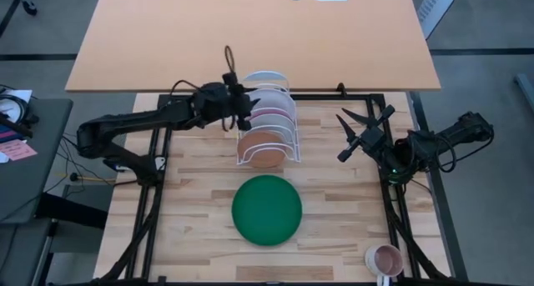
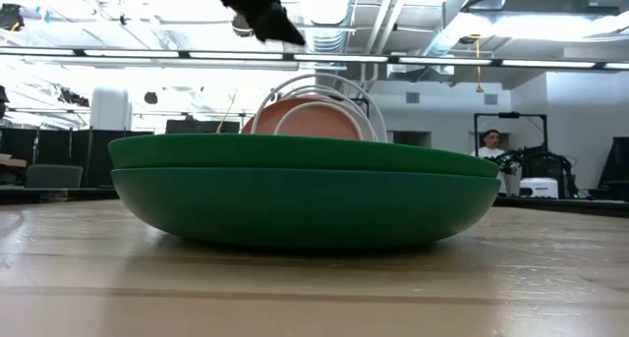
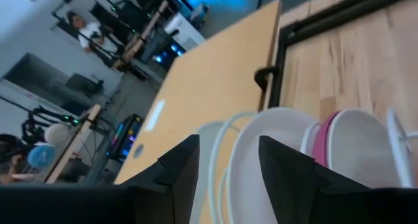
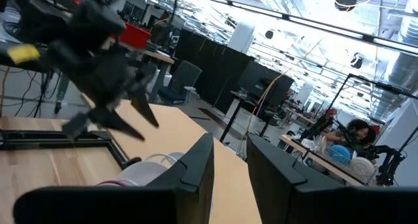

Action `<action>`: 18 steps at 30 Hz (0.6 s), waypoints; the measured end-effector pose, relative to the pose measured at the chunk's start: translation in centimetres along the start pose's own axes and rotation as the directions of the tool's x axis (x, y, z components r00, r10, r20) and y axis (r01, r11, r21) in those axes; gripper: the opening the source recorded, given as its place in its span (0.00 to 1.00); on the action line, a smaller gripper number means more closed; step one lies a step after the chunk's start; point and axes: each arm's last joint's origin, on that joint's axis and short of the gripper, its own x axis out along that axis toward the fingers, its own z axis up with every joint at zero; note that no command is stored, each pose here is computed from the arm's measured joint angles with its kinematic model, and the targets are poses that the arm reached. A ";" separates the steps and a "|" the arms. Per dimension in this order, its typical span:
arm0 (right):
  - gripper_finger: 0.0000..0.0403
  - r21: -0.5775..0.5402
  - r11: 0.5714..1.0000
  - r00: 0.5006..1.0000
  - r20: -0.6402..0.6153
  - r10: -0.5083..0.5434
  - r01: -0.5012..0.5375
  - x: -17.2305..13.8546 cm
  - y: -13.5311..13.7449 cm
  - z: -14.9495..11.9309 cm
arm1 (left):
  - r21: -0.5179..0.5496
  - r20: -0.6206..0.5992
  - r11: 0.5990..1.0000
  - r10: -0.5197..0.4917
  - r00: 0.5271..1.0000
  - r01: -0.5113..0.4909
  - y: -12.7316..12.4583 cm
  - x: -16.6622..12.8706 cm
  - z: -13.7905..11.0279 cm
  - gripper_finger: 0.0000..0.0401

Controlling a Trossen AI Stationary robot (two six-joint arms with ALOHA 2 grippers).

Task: Sort dishes
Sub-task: Put the green plate on the dish rack

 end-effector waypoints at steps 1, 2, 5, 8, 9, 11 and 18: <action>0.24 -0.001 1.000 1.000 0.000 0.000 0.000 0.0 0.0 0.0 | -0.013 0.017 1.000 0.009 1.000 -0.008 0.2 -0.7 0.4 0.38; 0.24 0.000 1.000 1.000 0.000 0.000 0.000 0.0 0.0 0.0 | -0.030 0.034 0.999 0.018 0.999 -0.017 0.5 -1.4 0.7 0.38; 0.24 0.000 1.000 1.000 0.000 0.000 0.000 0.0 0.0 0.0 | -0.088 0.084 0.996 0.027 0.996 -0.020 1.2 -3.6 1.4 0.38; 0.24 0.000 1.000 1.000 0.000 0.000 0.000 0.0 0.0 0.0 | -0.136 0.127 0.991 0.024 0.992 -0.006 1.8 -5.7 2.0 0.38; 0.24 0.000 1.000 1.000 0.000 0.000 0.000 0.0 0.0 0.0 | -0.148 0.141 0.989 0.021 0.990 0.000 1.9 -6.3 2.1 0.38; 0.24 0.000 1.000 1.000 0.000 0.000 0.000 0.0 0.0 0.0 | -0.169 0.164 0.986 0.014 0.986 0.014 2.1 -7.6 2.4 0.38; 0.24 0.000 1.000 1.000 0.000 0.000 0.000 0.0 0.0 0.0 | -0.251 0.242 0.965 -0.011 0.970 0.073 3.0 -11.6 2.7 0.38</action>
